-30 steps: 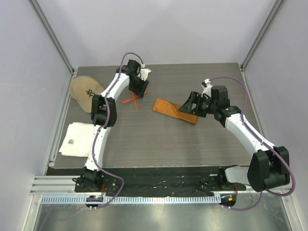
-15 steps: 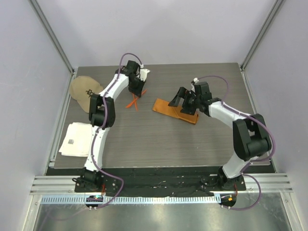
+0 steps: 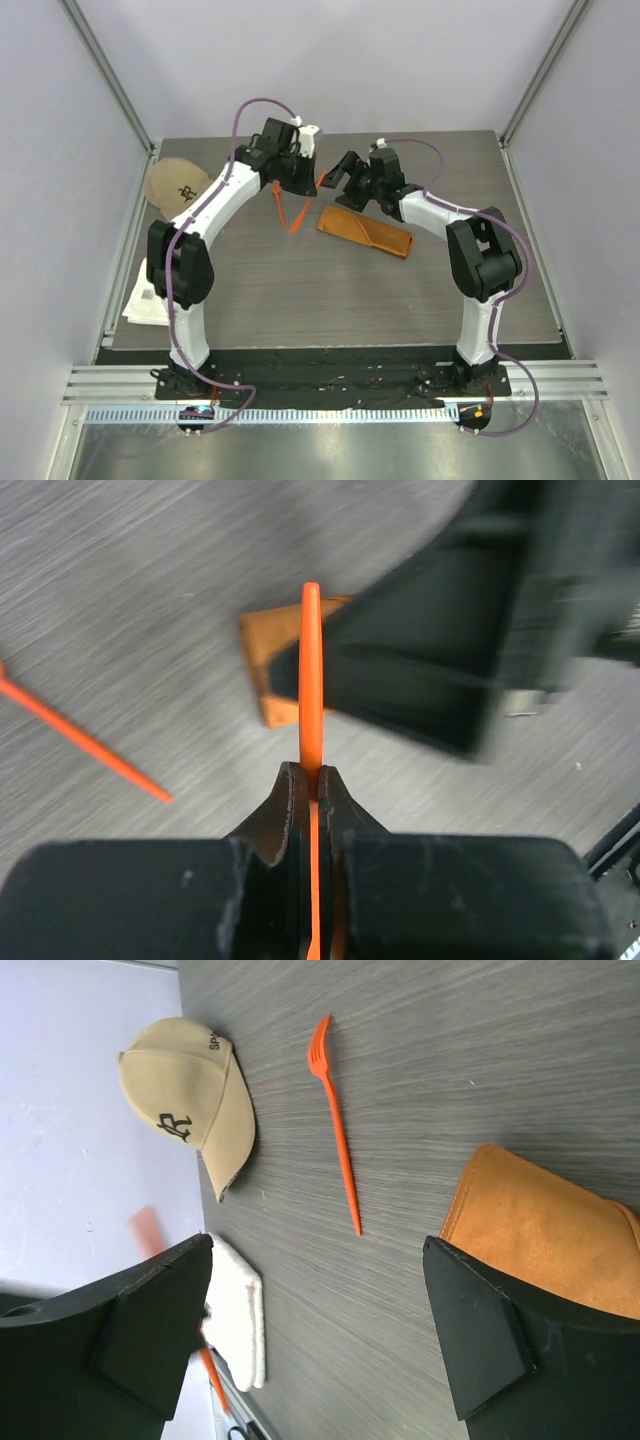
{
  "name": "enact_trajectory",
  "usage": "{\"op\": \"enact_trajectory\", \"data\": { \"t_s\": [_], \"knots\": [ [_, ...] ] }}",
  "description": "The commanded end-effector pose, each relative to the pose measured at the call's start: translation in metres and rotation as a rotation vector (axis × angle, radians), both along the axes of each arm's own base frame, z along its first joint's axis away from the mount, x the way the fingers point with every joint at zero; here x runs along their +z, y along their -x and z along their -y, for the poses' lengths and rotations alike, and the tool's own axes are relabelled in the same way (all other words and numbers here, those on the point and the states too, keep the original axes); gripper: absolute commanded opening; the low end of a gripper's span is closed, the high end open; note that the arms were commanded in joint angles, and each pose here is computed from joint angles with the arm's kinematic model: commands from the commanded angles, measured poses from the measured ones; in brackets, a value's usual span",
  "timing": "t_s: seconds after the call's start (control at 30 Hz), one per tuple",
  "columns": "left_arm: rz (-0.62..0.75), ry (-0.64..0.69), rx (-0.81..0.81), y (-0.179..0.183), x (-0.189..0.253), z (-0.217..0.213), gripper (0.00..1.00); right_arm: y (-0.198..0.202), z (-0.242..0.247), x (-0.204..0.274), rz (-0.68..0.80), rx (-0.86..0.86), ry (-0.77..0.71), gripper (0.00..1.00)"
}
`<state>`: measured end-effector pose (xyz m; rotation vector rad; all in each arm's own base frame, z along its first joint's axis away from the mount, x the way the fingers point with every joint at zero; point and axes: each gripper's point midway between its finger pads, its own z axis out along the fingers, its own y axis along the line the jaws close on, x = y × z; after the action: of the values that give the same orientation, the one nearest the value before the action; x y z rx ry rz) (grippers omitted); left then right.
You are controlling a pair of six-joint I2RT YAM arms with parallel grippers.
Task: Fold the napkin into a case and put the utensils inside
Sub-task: Pass from the left arm to the right
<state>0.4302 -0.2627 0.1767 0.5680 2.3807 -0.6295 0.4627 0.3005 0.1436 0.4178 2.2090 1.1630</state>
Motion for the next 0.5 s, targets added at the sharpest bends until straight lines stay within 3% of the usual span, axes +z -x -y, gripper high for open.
{"op": "enact_trajectory", "data": {
  "t_s": [0.0,0.1,0.2,0.33,0.47],
  "knots": [
    [0.032,0.031,-0.033,0.019,0.014,0.030,0.00,-0.009,-0.015,0.024,0.056,-0.009,-0.061,0.92],
    [0.033,0.006,-0.056,0.026,0.013,0.039,0.00,-0.007,-0.013,0.019,0.056,-0.028,-0.071,0.91],
    [0.022,-0.005,-0.079,0.033,0.013,0.047,0.00,-0.001,-0.016,0.017,0.040,0.000,-0.097,0.82],
    [0.014,-0.087,-0.041,0.026,-0.001,0.037,0.00,0.012,0.009,0.020,0.081,-0.041,-0.022,0.86],
    [-0.013,-0.084,-0.018,0.027,-0.006,0.037,0.00,0.022,0.031,0.040,0.138,-0.063,-0.008,0.88]
  ]
}}
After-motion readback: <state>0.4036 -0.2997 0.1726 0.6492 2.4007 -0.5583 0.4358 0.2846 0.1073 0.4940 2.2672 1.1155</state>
